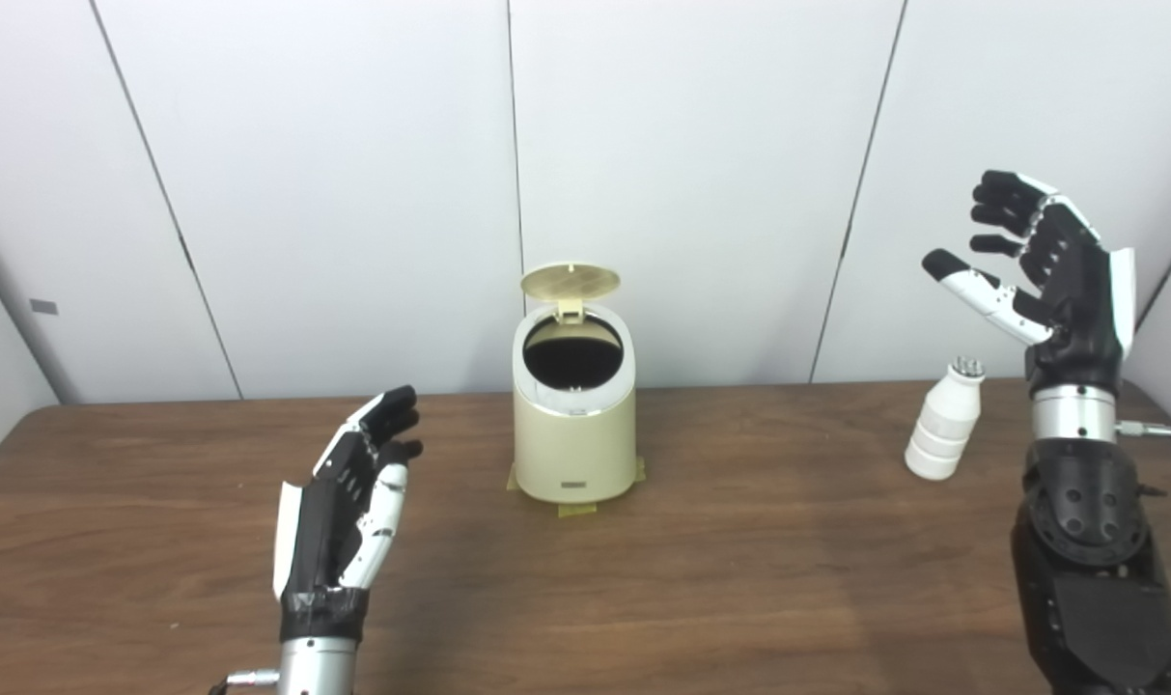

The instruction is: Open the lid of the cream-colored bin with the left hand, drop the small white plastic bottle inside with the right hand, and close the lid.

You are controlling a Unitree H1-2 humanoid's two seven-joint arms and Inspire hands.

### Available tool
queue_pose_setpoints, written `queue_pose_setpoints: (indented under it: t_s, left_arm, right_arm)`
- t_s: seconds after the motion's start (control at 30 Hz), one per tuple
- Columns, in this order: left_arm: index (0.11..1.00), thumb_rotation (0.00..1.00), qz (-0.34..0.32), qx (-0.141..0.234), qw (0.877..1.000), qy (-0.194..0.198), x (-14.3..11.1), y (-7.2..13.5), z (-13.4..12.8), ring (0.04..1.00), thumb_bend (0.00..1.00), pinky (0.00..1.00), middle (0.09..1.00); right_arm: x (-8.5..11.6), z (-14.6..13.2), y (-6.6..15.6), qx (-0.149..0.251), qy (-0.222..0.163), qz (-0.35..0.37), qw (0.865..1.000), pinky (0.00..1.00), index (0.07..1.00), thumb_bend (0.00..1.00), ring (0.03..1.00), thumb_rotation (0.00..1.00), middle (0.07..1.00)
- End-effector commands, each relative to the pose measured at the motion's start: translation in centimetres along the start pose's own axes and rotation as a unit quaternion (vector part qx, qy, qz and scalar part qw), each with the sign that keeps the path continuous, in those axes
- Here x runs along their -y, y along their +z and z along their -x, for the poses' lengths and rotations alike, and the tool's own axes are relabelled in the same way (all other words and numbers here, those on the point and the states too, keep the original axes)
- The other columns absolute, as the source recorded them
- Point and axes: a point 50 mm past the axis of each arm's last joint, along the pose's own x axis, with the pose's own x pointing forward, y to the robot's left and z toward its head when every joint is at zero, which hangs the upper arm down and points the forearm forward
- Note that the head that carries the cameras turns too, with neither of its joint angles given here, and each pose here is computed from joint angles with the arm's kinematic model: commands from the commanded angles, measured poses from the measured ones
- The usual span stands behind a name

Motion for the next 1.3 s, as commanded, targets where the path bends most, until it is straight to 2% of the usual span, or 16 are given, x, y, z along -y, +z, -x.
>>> queue_pose_setpoints:
  t_s: [0.0, 0.13, 0.27, 0.3, 0.37, 0.4, 0.43, 0.53, 0.57, 0.6, 0.73, 0.83, 0.9, 1.0, 1.13, 1.27]
  left_arm:
    - [0.827, 0.59, 0.009, 0.032, 0.999, 0.003, 0.1, 0.8, -0.7, 0.829, 0.22, 0.76, 0.842]
    - [0.832, 0.59, 0.003, 0.031, 1.000, -0.002, 0.0, 0.7, -0.6, 0.831, 0.22, 0.76, 0.845]
    - [0.830, 0.59, 0.003, 0.031, 1.000, -0.004, 0.0, 0.6, -0.5, 0.834, 0.23, 0.77, 0.846]
    - [0.830, 0.60, 0.003, 0.031, 1.000, -0.004, 0.0, 0.6, -0.5, 0.834, 0.24, 0.76, 0.845]
    - [0.826, 0.59, -0.003, 0.030, 1.000, -0.005, 0.0, 0.7, -0.5, 0.830, 0.24, 0.76, 0.841]
    - [0.826, 0.60, -0.005, 0.030, 1.000, -0.005, 0.0, 0.7, -0.5, 0.830, 0.24, 0.76, 0.841]
    - [0.825, 0.60, -0.006, 0.029, 1.000, -0.006, 0.0, 0.8, -0.5, 0.831, 0.23, 0.76, 0.841]
    - [0.823, 0.59, -0.005, 0.029, 1.000, -0.006, 0.0, 0.8, -0.5, 0.831, 0.22, 0.76, 0.840]
    - [0.820, 0.58, -0.004, 0.029, 1.000, -0.006, 0.0, 0.8, -0.5, 0.831, 0.23, 0.76, 0.839]
    - [0.819, 0.58, -0.003, 0.030, 1.000, -0.006, 0.0, 0.8, -0.5, 0.829, 0.24, 0.76, 0.837]
    - [0.816, 0.56, -0.004, 0.032, 0.999, -0.008, 0.0, 0.7, -0.5, 0.829, 0.23, 0.76, 0.835]
    - [0.814, 0.58, -0.001, 0.029, 1.000, -0.006, 0.1, 0.8, -0.5, 0.828, 0.23, 0.76, 0.834]
    - [0.811, 0.57, -0.004, 0.031, 0.999, -0.009, 0.2, 0.8, -0.4, 0.826, 0.23, 0.76, 0.832]
    - [0.809, 0.57, -0.004, 0.029, 1.000, -0.010, 0.2, 0.8, -0.3, 0.824, 0.23, 0.76, 0.829]
    - [0.801, 0.57, -0.002, 0.032, 0.999, -0.008, 0.2, 0.9, -0.4, 0.817, 0.23, 0.76, 0.822]
    - [0.799, 0.57, 0.000, 0.031, 0.999, -0.009, 0.2, 1.0, -0.3, 0.817, 0.23, 0.76, 0.822]
  right_arm:
    - [1.4, -1.8, 1.6, 0.034, -0.019, 0.010, 0.999, 0.66, 0.713, 0.83, 0.731, 0.44, 0.727]
    - [2.3, -1.3, 1.0, 0.011, -0.025, 0.018, 0.999, 0.74, 0.740, 0.86, 0.766, 0.46, 0.750]
    - [3.1, -0.8, 0.4, -0.010, -0.033, 0.034, 0.999, 0.58, 0.758, 0.89, 0.684, 0.46, 0.762]
    - [3.3, -0.7, 0.2, -0.014, -0.030, 0.036, 0.999, 0.44, 0.770, 0.89, 0.539, 0.46, 0.773]
    - [3.8, -0.4, -0.2, -0.018, -0.024, 0.046, 0.999, 0.51, 0.792, 0.90, 0.631, 0.45, 0.794]
    - [4.0, -0.3, -0.5, -0.021, -0.020, 0.052, 0.998, 0.61, 0.813, 0.90, 0.724, 0.46, 0.814]
    - [4.1, -0.1, -0.7, -0.023, -0.018, 0.057, 0.998, 0.65, 0.826, 0.89, 0.769, 0.46, 0.829]
    - [4.3, 0.4, -1.1, -0.032, -0.009, 0.053, 0.998, 0.58, 0.863, 0.88, 0.700, 0.44, 0.869]
    - [4.3, 0.6, -1.2, -0.038, -0.007, 0.047, 0.998, 0.68, 0.889, 0.88, 0.814, 0.42, 0.904]
    - [4.3, 0.8, -1.2, -0.043, -0.005, 0.043, 0.998, 0.72, 0.901, 0.88, 0.858, 0.42, 0.919]
    - [4.5, 1.7, -1.8, -0.056, -0.001, 0.051, 0.997, 0.76, 0.916, 0.86, 0.896, 0.41, 0.935]
    - [4.6, 2.4, -2.3, -0.072, 0.002, 0.054, 0.996, 0.87, 0.936, 0.82, 0.950, 0.40, 0.969]
    - [4.7, 2.9, -2.6, -0.082, -0.001, 0.062, 0.995, 0.88, 0.933, 0.82, 0.948, 0.40, 0.968]
    - [4.6, 3.5, -3.0, -0.093, -0.003, 0.079, 0.993, 0.84, 0.915, 0.81, 0.924, 0.40, 0.949]
    - [4.6, 4.2, -3.4, -0.107, 0.001, 0.102, 0.989, 0.80, 0.917, 0.85, 0.900, 0.46, 0.923]
    - [4.5, 4.8, -4.2, -0.116, 0.004, 0.095, 0.989, 0.80, 0.920, 0.82, 0.886, 0.42, 0.901]
